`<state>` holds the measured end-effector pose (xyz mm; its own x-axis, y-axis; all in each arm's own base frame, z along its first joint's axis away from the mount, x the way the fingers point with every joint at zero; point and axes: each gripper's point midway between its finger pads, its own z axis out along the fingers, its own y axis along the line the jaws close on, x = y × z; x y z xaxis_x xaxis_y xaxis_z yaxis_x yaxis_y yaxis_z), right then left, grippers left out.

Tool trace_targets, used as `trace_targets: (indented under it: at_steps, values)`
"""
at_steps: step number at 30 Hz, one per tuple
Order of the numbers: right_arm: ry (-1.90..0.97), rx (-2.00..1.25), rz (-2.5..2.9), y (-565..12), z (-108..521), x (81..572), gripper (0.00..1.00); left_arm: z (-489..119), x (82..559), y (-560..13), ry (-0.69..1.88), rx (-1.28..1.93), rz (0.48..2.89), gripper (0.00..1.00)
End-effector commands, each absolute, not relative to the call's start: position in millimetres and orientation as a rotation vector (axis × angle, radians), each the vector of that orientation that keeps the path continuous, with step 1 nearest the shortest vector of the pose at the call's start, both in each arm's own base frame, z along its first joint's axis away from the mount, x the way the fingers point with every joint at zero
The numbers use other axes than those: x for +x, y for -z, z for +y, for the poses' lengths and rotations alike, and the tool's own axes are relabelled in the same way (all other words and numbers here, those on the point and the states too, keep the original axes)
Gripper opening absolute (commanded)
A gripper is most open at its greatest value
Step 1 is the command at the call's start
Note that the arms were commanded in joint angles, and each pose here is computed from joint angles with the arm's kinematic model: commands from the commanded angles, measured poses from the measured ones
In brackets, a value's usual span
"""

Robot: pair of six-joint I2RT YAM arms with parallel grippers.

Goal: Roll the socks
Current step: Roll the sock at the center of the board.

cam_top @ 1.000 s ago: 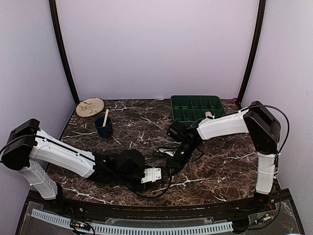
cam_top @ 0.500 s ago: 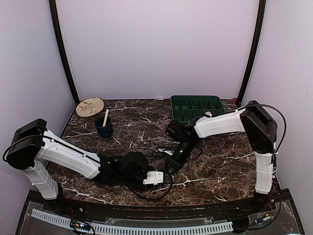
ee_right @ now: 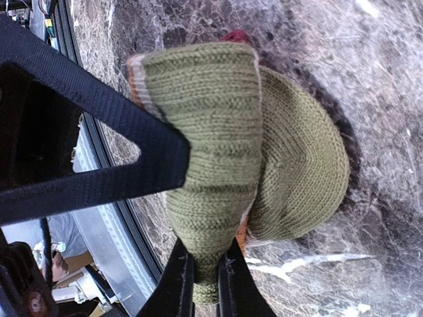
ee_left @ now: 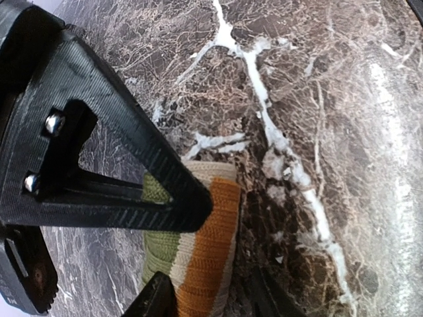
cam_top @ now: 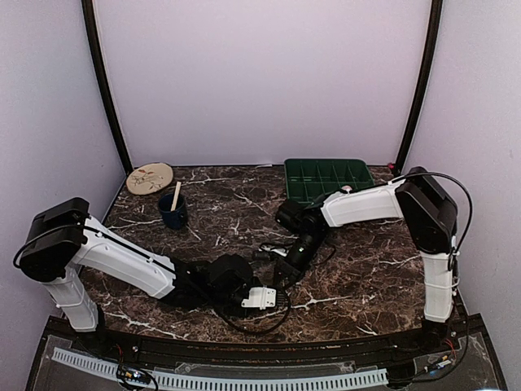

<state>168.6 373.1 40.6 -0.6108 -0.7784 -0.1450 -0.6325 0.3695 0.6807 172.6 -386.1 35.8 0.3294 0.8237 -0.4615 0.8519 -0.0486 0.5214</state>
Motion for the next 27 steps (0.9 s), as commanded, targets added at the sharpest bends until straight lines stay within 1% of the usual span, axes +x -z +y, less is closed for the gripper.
trace_targets:
  at_steps: [1,9,15,25,27]
  values:
    - [1.119,1.268,-2.399,-44.3,380.2,172.6,0.00,-388.4,176.1,-32.5,-0.004,1.872,1.461,0.43]
    - [1.127,1.248,-2.388,-42.7,382.3,175.4,0.00,-384.2,183.7,-24.0,-0.087,1.892,1.456,0.44]
    - [1.128,1.226,-2.378,-38.1,382.9,176.9,0.00,-378.8,190.9,-14.4,-0.163,1.896,1.474,0.42]
    - [1.145,1.204,-2.382,-39.3,384.1,183.3,0.00,-365.6,185.9,15.1,-0.208,1.997,1.533,0.27]
    - [1.146,1.202,-2.384,-39.6,384.2,183.9,0.00,-363.0,182.0,22.0,-0.196,2.024,1.557,0.22]
